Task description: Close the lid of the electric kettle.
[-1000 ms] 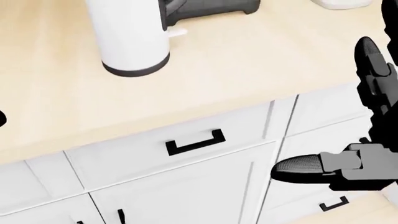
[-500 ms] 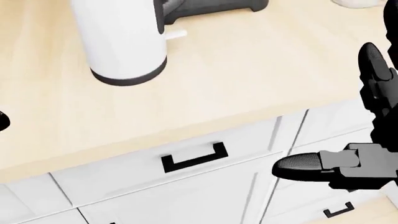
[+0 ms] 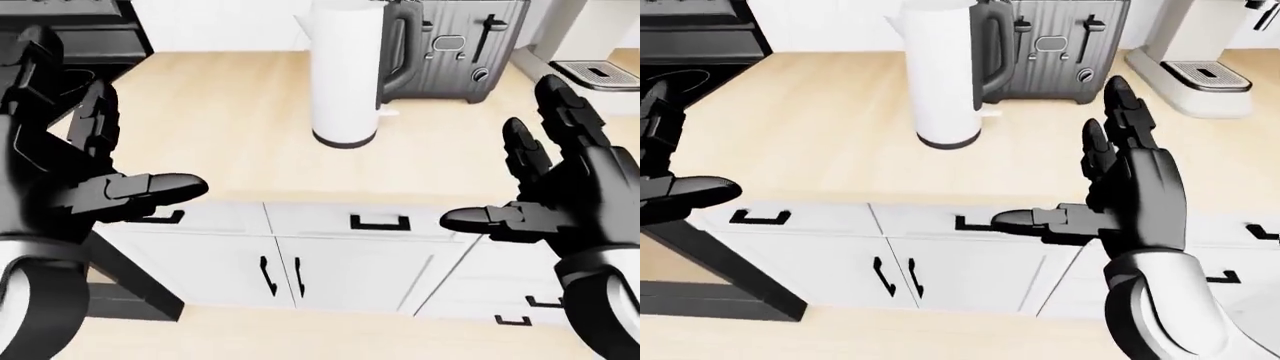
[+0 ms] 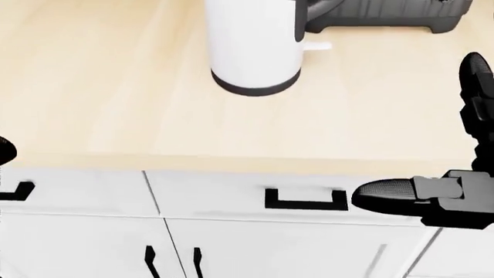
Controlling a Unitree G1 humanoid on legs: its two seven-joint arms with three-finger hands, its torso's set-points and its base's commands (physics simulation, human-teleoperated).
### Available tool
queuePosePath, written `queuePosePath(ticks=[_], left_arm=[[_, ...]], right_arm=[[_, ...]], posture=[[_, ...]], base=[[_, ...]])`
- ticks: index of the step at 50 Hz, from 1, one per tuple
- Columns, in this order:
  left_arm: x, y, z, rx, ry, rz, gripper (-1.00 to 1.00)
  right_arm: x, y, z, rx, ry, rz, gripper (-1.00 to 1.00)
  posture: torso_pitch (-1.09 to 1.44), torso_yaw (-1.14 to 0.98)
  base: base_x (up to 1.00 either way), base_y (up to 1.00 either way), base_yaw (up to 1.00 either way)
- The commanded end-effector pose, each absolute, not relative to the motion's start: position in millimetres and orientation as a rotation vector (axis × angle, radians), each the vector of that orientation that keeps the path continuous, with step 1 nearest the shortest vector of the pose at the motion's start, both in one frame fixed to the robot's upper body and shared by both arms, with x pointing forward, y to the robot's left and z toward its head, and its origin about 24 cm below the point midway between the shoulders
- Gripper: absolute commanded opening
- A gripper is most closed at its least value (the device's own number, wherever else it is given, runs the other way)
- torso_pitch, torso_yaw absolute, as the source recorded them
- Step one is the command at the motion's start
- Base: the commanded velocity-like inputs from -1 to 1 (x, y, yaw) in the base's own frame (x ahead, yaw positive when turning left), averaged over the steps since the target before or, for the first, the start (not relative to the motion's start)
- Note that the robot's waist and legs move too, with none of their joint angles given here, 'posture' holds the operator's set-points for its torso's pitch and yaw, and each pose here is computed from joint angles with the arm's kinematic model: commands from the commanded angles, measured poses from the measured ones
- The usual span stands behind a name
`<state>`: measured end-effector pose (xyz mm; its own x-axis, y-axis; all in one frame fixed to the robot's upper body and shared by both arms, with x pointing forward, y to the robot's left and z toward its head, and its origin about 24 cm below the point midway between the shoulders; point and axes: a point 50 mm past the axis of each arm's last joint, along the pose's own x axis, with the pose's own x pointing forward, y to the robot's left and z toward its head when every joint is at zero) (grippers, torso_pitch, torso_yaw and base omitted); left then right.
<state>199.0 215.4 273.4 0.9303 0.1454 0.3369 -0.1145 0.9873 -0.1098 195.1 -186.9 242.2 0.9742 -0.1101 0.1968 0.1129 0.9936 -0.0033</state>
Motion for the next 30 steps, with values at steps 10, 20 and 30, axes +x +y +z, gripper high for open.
queuePosePath(ticks=[10,20,30], left_arm=[[195.4,217.8,280.2,-0.086,-0.401,0.147,1.0],[195.8,218.1,280.1,-0.085,-0.401,0.149,1.0],[196.2,218.0,280.6,-0.085,-0.4,0.147,1.0]], right_arm=[[191.3,-186.6,250.3,-0.015,-0.259,-0.118,1.0],[190.8,-186.9,250.9,-0.019,-0.266,-0.119,1.0],[189.0,-186.0,253.3,0.003,-0.277,-0.101,1.0]], posture=[[0.0,0.0],[0.0,0.0],[0.0,0.0]], base=[[0.0,0.0,0.0],[0.0,0.0,0.0],[0.0,0.0,0.0]])
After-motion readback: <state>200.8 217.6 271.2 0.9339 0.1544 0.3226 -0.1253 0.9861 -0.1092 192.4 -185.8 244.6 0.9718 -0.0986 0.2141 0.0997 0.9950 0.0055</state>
